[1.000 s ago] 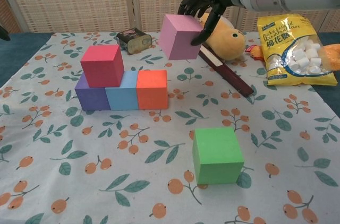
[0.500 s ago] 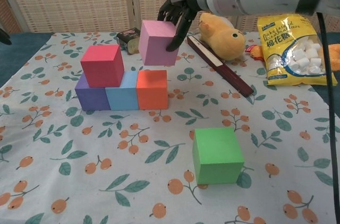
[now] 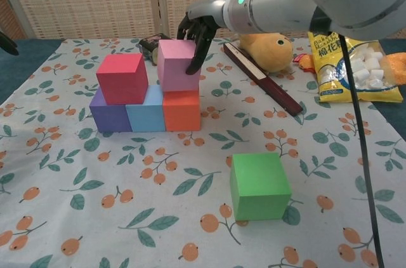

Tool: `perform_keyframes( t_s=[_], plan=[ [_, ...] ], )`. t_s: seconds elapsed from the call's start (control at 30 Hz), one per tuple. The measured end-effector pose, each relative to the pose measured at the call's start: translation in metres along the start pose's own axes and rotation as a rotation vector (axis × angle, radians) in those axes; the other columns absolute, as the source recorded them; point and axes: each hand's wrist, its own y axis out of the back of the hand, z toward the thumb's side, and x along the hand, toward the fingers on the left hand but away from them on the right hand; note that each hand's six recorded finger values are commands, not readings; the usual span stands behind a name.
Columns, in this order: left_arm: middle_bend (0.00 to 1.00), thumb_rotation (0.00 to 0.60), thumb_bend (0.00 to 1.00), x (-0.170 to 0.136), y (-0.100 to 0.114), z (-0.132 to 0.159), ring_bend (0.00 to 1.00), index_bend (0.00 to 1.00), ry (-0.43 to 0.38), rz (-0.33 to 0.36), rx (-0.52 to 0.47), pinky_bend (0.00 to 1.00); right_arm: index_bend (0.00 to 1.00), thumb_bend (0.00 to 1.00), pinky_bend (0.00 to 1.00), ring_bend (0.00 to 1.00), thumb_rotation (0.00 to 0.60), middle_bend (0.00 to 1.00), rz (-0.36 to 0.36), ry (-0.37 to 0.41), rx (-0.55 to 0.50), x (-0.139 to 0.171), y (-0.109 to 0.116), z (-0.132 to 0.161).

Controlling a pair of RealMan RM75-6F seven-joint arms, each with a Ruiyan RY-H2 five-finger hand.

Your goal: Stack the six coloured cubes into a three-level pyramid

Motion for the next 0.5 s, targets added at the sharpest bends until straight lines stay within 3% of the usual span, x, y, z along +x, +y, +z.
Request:
perform_keyframes(
  t_s=[0.5],
  plan=[
    [0.15,0.600,0.29,0.002,-0.002,-0.005,0.16,0.24,0.007,-0.007,-0.014,0.26,0.36,0.19,0.16,0.17,0.600,0.42,0.046,0.000,0.023,-0.006,-0.004,0.021]
  ],
)
